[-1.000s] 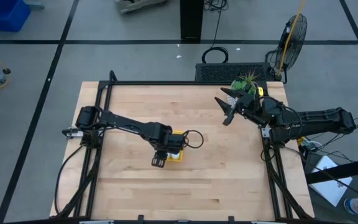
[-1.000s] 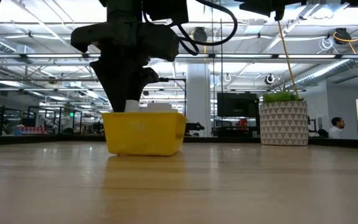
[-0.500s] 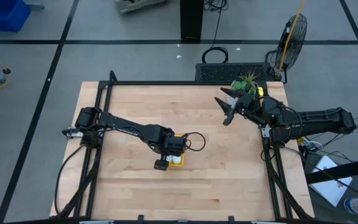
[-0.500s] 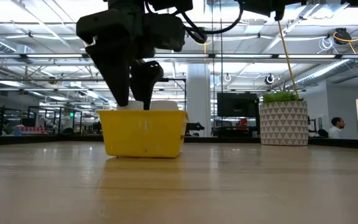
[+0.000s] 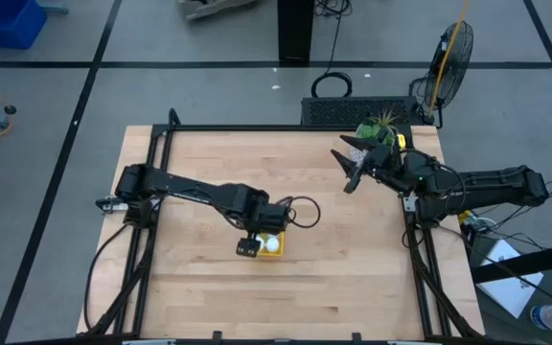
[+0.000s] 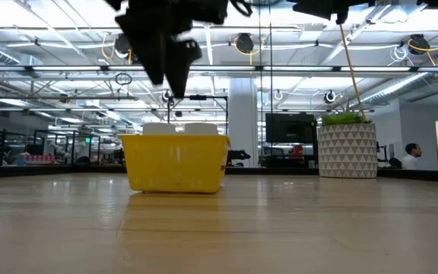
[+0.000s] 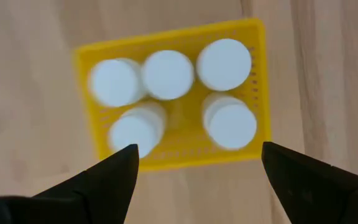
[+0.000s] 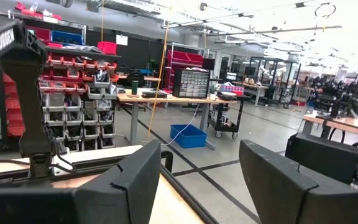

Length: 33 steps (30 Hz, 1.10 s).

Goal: Pick and place pill bottles into a basket
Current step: Return to Home Position

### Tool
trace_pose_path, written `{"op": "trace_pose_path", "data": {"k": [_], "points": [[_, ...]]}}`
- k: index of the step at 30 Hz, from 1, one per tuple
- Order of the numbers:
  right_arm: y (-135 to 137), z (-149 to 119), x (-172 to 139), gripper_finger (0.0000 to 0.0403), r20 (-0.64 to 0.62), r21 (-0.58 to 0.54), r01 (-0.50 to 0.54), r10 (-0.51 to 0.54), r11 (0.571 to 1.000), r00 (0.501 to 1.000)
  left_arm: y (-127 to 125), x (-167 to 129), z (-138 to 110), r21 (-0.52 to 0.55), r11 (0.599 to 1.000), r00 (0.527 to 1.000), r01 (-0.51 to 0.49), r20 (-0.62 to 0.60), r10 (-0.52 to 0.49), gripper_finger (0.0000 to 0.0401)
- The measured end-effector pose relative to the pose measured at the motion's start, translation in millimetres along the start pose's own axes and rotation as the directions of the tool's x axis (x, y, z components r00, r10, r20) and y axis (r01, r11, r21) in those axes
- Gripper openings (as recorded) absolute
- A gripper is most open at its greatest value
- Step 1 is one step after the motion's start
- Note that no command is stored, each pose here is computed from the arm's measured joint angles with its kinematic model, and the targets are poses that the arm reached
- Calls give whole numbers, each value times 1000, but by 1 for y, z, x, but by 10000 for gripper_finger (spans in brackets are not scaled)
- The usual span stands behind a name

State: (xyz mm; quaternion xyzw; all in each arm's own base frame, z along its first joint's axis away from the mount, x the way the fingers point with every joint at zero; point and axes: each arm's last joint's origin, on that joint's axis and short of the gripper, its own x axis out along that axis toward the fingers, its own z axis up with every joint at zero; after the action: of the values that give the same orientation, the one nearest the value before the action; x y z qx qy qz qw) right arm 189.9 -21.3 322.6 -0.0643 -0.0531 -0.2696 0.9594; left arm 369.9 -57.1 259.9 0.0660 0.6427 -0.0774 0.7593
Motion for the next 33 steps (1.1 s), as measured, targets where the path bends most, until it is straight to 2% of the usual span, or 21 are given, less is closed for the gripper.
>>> {"op": "trace_pose_path", "data": {"k": [4,9,13,17,22,27,30,33], "points": [[-3,6,-4,210,31,-16,3,-3,1000,1000,1,-39,-8,13,999,995,-50,89,48,346],[-11,18,-24,210,74,-8,-18,18,1000,997,2,-101,-43,13,996,958,-87,276,80,342],[-20,27,-46,210,99,2,-39,39,999,994,-1,-141,-83,-9,995,873,-103,478,94,345],[-32,31,-67,210,97,19,-54,52,998,994,-3,-160,-132,-47,987,784,-153,602,150,345],[-47,28,-90,210,60,50,-36,33,998,998,-1,-149,-188,-209,950,654,-231,689,310,340],[-55,19,-105,210,-7,7,-60,60,998,998,-2,-117,-220,-278,937,523,-211,777,349,340],[-55,12,-110,210,-40,-16,-138,137,990,990,-3,-99,-230,-292,937,471,-193,810,349,340],[-54,7,-116,210,8,5,-271,271,963,963,-3,-81,-236,-299,936,450,-184,822,351,340]]}}
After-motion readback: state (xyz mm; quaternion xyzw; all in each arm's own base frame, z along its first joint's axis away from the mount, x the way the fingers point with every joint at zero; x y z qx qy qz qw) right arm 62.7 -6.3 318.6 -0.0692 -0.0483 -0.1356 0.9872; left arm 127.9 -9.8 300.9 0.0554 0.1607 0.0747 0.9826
